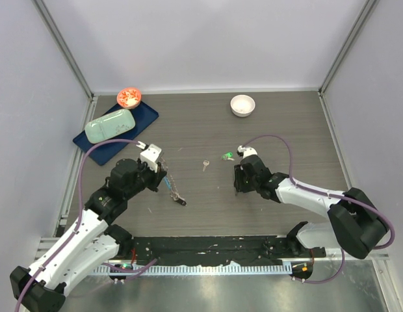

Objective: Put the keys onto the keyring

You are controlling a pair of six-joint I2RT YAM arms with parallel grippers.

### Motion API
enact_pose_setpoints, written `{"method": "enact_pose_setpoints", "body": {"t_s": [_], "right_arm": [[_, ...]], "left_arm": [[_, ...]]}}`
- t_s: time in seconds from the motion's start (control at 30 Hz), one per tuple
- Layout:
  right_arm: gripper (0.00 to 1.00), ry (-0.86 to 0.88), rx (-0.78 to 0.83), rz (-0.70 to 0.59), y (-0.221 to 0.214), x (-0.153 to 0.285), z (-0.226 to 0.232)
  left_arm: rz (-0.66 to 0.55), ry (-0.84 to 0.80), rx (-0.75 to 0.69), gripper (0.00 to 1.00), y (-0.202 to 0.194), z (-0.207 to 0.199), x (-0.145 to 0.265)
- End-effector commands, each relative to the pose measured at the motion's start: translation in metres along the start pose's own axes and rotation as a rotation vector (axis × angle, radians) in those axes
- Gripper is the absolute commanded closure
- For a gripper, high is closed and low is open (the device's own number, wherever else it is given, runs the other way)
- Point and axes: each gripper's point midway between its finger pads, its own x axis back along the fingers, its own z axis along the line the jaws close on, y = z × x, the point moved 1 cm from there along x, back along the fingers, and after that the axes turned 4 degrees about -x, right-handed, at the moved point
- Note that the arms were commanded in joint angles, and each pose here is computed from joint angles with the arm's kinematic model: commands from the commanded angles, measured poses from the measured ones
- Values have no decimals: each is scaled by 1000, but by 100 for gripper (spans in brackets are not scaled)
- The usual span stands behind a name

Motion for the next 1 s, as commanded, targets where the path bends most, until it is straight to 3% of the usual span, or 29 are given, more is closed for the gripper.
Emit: {"method": "enact_pose_setpoints", "body": {"t_s": [0.0,0.33,0.7,0.97], "right_arm": [[66,-21,-12,-78,28,-2,5],[74,-53,6,-59,29,-6,1],[78,-58,19,-22,19,-11,-1],[92,-56,31,-24,20,-11,-1]], "left_arm": [[-81,4,-28,100,26,2,5],[-80,3,-35,100,25,2,5],[-79,-8,-36,100,25,1,5],[-78,-20,-37,100,25,-1,4]]}}
